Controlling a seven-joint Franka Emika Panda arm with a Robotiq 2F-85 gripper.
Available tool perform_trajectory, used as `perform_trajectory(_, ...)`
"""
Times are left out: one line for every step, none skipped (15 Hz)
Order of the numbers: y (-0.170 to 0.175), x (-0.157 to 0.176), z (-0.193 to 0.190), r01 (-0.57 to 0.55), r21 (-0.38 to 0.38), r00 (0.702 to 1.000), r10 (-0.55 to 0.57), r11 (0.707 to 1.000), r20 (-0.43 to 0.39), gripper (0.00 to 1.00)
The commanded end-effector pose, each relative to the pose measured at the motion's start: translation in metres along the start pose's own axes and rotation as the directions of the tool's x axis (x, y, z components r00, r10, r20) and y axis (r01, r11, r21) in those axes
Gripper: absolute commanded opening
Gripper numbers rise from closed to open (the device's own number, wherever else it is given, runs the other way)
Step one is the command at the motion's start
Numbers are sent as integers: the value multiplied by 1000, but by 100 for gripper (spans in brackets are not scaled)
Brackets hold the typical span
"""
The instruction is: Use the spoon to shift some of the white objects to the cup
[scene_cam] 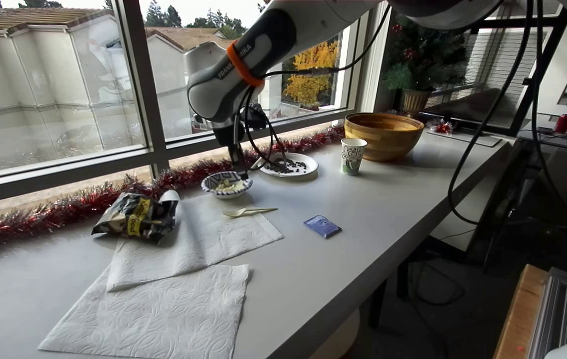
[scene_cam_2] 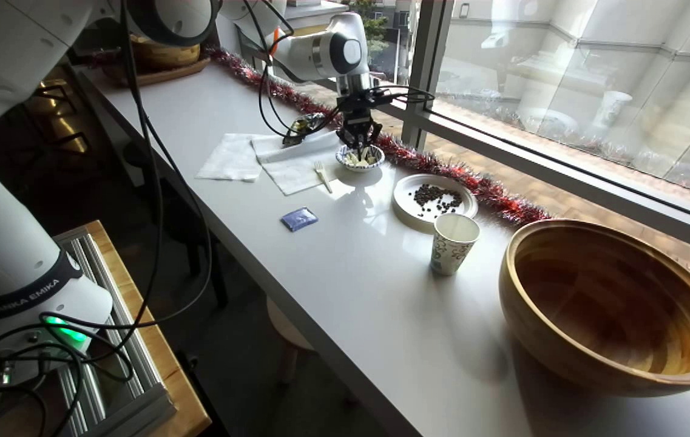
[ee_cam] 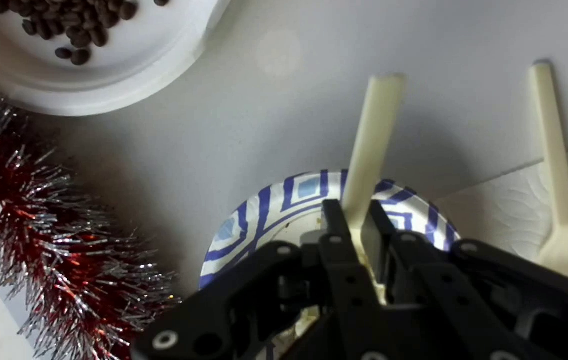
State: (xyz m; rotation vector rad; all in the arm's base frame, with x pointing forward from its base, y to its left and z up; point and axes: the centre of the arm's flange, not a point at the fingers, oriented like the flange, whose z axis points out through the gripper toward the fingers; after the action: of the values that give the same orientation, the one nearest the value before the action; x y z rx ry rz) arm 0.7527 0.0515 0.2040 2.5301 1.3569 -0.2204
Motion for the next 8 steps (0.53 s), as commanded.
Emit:
perform_trajectory(9, -6, 1, -1, 47, 995, 5, 999, -101, 3)
perform_trajectory(10, -7, 3, 2, 55, 994, 4, 998, -113, 3)
perform_trajectory(12, -9, 5, 3, 63, 992, 5, 998, -126, 3)
perform_trajectory(13, -10, 6, 6, 70, 990, 4, 998, -140, 3)
perform_trajectory(13, -10, 8, 10, 73, 988, 1, 997, -155, 3)
perform_trajectory(14, -10, 9, 15, 79, 985, -1, 997, -171, 3)
perform_trajectory(14, -9, 11, 19, 82, 980, -2, 996, -198, 3)
perform_trajectory(14, -9, 12, 22, 88, 977, -3, 996, -212, 3)
